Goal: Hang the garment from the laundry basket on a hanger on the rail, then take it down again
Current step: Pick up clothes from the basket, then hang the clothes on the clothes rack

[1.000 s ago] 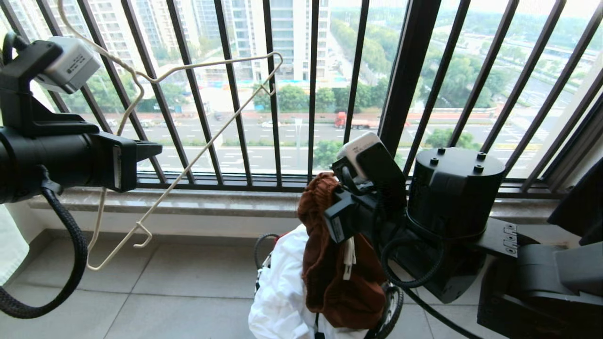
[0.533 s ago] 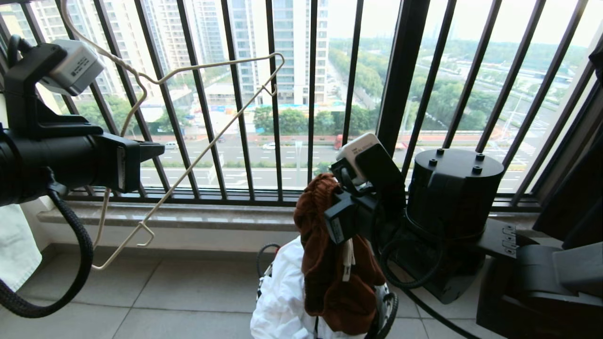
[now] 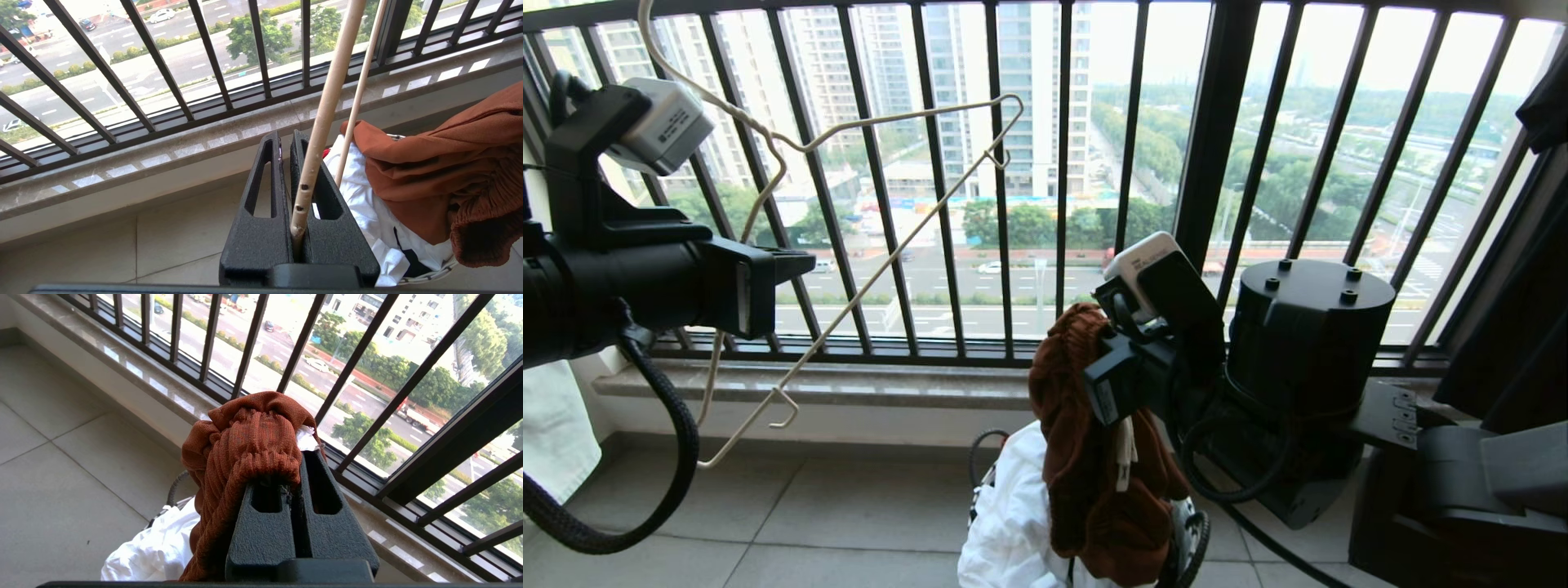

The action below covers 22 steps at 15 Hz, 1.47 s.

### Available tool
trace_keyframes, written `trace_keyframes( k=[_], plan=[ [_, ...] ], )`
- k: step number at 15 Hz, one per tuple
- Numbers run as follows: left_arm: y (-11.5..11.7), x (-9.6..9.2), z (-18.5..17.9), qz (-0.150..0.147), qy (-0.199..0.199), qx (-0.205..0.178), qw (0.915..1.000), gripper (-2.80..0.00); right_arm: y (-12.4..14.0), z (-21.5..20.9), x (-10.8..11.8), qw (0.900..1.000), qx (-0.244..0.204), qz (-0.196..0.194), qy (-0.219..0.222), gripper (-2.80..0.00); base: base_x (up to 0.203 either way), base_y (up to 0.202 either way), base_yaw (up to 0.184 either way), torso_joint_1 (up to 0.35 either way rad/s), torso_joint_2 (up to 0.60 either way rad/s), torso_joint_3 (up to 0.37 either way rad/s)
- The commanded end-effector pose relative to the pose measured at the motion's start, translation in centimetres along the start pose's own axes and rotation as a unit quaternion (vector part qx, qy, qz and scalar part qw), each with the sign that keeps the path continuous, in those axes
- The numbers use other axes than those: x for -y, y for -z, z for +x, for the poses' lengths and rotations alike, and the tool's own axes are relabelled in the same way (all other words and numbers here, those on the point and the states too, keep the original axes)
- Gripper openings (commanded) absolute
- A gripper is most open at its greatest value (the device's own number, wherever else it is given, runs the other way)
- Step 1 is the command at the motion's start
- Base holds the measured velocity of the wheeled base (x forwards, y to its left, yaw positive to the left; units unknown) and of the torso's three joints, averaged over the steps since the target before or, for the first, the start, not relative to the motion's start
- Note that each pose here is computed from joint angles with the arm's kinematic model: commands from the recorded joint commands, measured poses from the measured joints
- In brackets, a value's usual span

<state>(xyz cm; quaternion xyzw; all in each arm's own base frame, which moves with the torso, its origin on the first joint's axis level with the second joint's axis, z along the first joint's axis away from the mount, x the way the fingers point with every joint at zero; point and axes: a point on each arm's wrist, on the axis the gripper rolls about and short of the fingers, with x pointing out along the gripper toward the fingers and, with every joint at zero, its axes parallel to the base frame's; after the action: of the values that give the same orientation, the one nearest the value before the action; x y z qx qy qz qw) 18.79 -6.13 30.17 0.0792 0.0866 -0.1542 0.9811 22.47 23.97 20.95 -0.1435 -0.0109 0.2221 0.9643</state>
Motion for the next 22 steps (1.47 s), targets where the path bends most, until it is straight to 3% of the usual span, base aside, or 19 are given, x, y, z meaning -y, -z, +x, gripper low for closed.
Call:
trace_keyframes(
  k=[1, 4, 7, 11, 15, 19, 22],
  plan=[
    [0.0, 0.0, 0.2, 0.004, 0.0, -0.003, 1.0, -2.8, -0.1, 0.0, 0.4, 1.0, 0.003, 0.003, 0.007, -2.8, 0.0, 0.0, 0.0, 0.0, 0.0, 0.0],
    [0.0, 0.0, -0.7, 0.011, 0.001, -0.008, 0.9999, -2.8, -0.7, 0.0, 0.8, 0.999, 0.011, 0.037, 0.012, -2.8, 0.0, 0.0, 0.0, 0.0, 0.0, 0.0],
    [0.4, 0.1, -3.5, 0.05, 0.01, -0.043, 0.9978, -2.8, -1.4, 0.8, 0.9, 0.999, 0.005, 0.041, 0.028, -2.8, 0.0, 0.0, 0.0, 0.0, 0.0, 0.0],
    [0.2, 0.0, -7.4, 0.077, 0.02, -0.082, 0.9935, -2.8, -3.6, -0.2, 2.1, 0.997, -0.071, 0.009, 0.025, -2.8, 0.0, 0.0, 0.0, 0.0, 0.0, 0.0],
    [0.0, -0.1, -9.3, 0.083, 0.028, -0.111, 0.9899, -2.8, -6.4, -1.6, 3.5, 0.985, -0.168, -0.035, 0.01, -2.8, 0.0, 0.0, 0.0, 0.0, 0.0, 0.0],
    [0.6, 0.1, -9.6, 0.105, 0.039, -0.133, 0.9847, -2.8, -9.5, -1.9, 4.9, 0.979, -0.198, -0.04, 0.009, -2.8, 0.0, 0.0, 0.0, 0.0, 0.0, 0.0],
    [1.0, 0.6, -10.5, 0.121, 0.079, -0.142, 0.9794, -2.8, -10.1, -1.5, 5.7, 0.97, -0.241, -0.039, -0.013, -2.8, 0.0, 0.0, 0.0, 0.0, 0.0, 0.0]
  ],
)
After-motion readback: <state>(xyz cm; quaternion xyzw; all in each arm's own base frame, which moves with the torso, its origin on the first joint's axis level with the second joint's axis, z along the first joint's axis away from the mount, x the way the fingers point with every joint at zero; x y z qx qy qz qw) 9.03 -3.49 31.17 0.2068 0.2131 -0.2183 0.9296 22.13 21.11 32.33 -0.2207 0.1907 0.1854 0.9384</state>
